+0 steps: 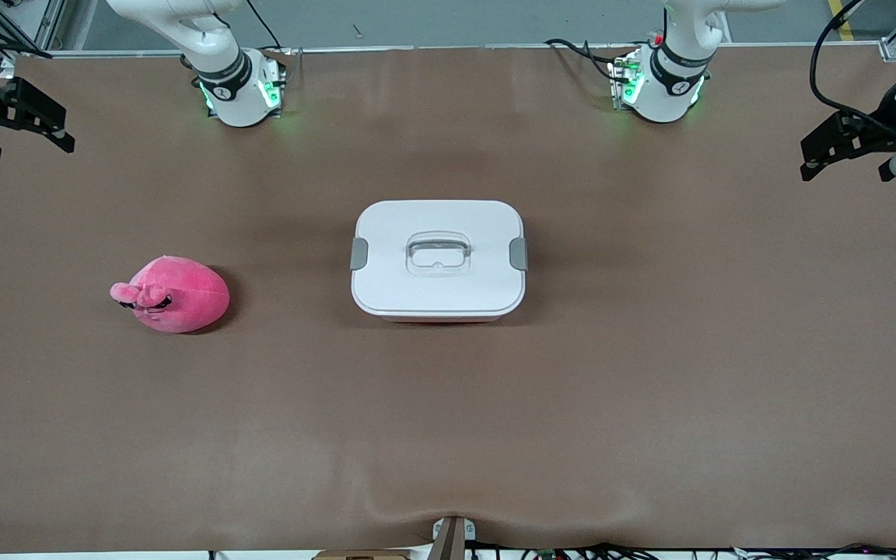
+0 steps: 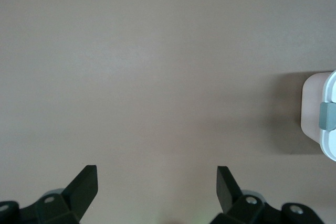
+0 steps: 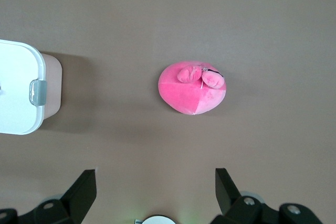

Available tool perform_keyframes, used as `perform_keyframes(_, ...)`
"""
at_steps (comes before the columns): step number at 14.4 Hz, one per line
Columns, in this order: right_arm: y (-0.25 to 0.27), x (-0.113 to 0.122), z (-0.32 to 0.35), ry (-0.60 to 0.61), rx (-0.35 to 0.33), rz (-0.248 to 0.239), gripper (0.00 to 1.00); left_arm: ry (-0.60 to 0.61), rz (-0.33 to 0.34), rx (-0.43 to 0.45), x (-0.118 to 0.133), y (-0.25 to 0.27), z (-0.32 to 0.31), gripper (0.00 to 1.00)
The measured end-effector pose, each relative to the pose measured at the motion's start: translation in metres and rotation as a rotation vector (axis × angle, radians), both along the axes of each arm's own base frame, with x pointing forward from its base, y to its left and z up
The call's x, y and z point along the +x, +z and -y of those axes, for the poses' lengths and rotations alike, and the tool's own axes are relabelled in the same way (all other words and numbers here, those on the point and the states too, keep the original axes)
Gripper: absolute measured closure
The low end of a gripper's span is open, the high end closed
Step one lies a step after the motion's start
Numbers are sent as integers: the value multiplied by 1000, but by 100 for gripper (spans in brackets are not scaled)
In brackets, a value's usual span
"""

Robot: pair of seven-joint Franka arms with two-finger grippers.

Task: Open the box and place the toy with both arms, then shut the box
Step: 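Move the left gripper toward the box lid while the right gripper reaches the toy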

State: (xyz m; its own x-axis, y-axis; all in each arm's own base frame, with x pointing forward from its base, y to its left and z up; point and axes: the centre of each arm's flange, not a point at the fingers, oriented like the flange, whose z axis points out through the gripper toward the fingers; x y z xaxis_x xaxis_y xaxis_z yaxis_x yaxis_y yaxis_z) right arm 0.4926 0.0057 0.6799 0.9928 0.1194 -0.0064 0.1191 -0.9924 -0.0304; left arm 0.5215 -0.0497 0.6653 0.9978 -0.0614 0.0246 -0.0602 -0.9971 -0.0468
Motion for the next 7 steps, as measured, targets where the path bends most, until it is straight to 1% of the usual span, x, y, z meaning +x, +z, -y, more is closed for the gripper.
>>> perform_keyframes(1,-2,1,1,-18,-3,-5,0,0,0,0,0,0,0,0)
perform_keyframes(4,-14,8,19,-125,-8,-32,0,-1,1,0,0,0,0,0)
perform_keyframes(7,-22,12,38,-170,-9,-49,0,-5,3,0,1,1,2,0)
